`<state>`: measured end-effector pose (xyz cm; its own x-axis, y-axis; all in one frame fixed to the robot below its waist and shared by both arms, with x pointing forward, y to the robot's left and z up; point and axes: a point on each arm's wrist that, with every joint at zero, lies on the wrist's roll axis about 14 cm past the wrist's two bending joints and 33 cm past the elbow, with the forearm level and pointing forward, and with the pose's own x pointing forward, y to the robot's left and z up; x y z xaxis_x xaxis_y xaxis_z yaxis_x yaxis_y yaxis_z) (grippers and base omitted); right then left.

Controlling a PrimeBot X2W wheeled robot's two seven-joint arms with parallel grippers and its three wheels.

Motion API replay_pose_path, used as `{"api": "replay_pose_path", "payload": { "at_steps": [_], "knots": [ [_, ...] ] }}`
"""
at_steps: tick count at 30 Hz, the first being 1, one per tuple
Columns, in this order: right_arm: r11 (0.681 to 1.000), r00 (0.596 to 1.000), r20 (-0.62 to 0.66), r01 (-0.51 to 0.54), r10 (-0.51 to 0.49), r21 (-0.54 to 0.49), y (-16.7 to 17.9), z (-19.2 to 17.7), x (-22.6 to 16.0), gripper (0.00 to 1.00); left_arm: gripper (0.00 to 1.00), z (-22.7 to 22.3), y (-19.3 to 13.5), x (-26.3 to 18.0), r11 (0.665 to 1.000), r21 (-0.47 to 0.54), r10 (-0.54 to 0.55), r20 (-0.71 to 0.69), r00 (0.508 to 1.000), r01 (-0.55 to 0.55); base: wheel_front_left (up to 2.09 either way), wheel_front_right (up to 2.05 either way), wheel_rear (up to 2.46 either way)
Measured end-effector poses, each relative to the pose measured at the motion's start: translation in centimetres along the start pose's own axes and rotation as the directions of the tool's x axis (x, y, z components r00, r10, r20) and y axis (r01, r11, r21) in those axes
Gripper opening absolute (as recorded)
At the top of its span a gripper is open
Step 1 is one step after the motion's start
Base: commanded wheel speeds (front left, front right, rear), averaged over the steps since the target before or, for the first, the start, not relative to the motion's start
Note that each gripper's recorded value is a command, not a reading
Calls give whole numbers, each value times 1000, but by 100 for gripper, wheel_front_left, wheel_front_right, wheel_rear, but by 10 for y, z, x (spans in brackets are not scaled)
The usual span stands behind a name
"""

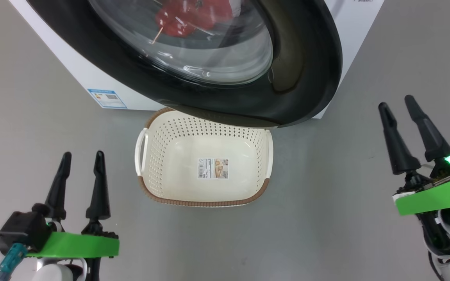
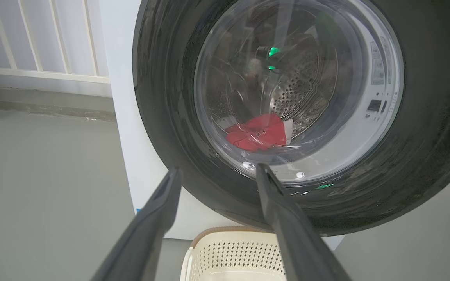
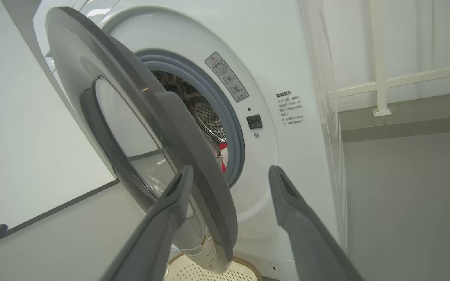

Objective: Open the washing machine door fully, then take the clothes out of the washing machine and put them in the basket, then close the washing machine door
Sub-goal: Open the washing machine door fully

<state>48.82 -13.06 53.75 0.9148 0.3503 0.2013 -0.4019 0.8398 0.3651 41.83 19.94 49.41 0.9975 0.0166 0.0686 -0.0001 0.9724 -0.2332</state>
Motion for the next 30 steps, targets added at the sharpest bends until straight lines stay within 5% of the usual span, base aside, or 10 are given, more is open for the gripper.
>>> {"api": "replay_pose_path", "payload": {
  "at_steps": [15,30],
  "knots": [
    [992,999,-33,22,-26,-124,-1,-22,-4,100,100,-2,3,2,1000,2,9,-3,1000,-9,0,0,0],
    [991,998,-31,53,-57,-123,-4,-21,-8,100,100,6,-1,1,1000,0,-2,18,1000,2,0,0,0]
  ]
}}
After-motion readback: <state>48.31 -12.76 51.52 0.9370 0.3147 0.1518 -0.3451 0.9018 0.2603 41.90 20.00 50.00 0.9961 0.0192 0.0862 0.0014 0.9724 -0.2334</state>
